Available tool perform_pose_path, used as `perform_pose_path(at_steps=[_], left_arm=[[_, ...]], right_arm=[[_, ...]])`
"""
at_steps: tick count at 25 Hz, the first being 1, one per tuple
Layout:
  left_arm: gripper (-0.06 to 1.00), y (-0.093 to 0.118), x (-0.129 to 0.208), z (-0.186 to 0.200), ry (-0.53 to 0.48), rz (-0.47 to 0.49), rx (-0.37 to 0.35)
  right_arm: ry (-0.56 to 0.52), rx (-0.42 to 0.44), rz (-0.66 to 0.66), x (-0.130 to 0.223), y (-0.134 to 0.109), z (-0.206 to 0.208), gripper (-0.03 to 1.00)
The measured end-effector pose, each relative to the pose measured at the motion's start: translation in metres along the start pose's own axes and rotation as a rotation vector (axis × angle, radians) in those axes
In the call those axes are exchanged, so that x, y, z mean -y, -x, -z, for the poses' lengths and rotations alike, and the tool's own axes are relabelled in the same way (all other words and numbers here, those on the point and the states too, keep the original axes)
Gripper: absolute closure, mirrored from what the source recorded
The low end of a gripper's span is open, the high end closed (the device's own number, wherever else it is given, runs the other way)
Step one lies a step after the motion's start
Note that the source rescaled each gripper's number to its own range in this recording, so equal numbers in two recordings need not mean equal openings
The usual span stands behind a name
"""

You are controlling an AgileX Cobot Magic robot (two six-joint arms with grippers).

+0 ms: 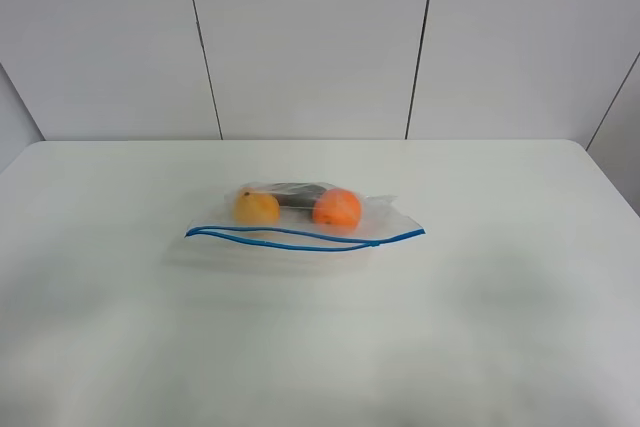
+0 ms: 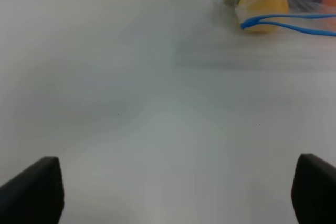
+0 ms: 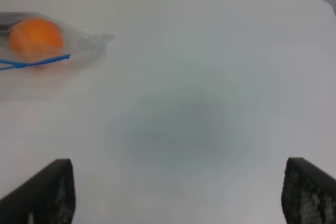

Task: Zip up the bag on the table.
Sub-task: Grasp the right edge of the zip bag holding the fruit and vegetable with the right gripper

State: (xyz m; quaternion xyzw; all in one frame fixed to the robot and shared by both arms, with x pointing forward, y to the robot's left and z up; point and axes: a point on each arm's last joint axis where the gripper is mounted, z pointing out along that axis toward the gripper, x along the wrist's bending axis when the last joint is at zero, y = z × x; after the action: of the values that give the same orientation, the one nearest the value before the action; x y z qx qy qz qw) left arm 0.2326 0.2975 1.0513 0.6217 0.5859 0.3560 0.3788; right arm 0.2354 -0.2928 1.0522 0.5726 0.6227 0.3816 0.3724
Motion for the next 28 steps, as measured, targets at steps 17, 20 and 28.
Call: perform_pose_path(at_steps=[17,20,28], left_arm=[[-0.06,0.000,0.000,0.000,0.000,0.000,0.000],[-0.06,0.000,0.000,0.000,0.000,0.000,0.000],[-0.06,0.000,0.000,0.000,0.000,0.000,0.000]], right_arm=[[-0.227,-0.054,-0.052,-0.061,0.002,-0.032,0.04],[-0.364,-0.111,-0.109,-0.095,0.001,-0.068,0.04],[-0.682,-0.240,-0.297,-0.135,-0.004,-0.195,0.04]])
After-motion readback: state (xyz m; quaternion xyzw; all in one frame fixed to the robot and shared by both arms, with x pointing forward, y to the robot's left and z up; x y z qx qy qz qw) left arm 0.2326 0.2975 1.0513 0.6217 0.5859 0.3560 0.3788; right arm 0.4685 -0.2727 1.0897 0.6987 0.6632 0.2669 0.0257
